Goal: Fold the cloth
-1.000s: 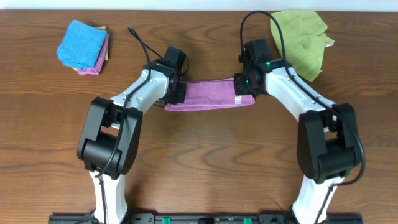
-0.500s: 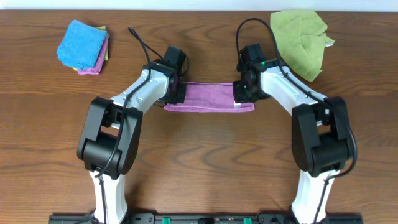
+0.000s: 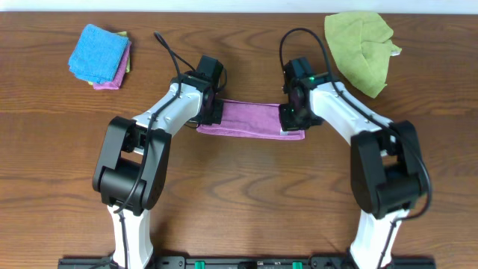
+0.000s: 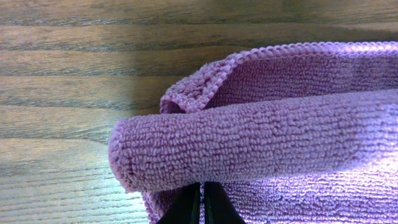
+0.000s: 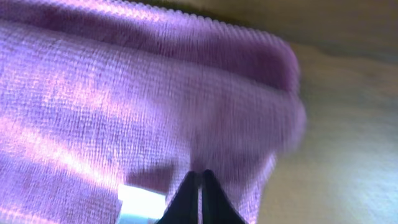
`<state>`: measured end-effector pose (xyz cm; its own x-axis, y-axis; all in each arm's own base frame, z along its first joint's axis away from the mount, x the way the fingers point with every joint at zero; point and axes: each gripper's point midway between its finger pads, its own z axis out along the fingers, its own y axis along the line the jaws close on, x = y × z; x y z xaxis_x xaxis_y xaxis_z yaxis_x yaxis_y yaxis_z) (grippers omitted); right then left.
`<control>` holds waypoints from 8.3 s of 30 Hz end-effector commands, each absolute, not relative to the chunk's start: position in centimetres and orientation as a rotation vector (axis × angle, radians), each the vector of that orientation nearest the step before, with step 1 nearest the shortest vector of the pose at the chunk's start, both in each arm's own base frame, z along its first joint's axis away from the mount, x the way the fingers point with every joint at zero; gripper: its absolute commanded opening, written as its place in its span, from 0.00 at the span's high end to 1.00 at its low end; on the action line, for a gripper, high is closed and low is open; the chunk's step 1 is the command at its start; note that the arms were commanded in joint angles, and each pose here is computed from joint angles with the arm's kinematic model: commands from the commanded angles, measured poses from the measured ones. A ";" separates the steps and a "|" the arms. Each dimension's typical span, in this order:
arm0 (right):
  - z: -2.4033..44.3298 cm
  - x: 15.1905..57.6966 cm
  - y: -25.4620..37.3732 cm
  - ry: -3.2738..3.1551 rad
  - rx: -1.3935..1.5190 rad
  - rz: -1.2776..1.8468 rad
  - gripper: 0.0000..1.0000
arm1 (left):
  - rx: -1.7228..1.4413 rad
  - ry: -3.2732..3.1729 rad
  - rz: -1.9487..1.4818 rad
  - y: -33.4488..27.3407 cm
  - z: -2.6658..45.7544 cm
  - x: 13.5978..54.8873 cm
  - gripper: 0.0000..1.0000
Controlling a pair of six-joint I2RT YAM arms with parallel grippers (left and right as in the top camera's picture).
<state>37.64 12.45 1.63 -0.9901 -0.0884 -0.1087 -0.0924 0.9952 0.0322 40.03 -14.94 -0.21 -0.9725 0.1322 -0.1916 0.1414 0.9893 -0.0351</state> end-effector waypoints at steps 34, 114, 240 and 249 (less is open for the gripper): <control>3.3 37.7 9.4 2.579 0.153 1.167 0.25 | 0.194 3.039 -0.083 -14.5 -2.8 38.0 0.94; 8.3 39.1 27.3 2.675 -0.478 0.518 0.98 | -0.215 2.259 -0.264 -0.7 32.5 32.0 0.94; 24.5 23.3 -2.2 2.376 0.057 -0.097 0.01 | -0.174 2.490 -0.915 -14.4 7.9 35.0 0.24; 24.5 23.3 -2.2 2.376 0.057 -0.097 0.01 | -0.255 2.457 -1.005 -14.6 6.7 34.2 0.03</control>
<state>23.42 -1.88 24.34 -0.7255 -0.0117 -0.6881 0.0422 0.9972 -0.0615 34.64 -14.27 7.07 -0.8590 -0.3310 -0.3905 0.0236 0.7363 -0.6762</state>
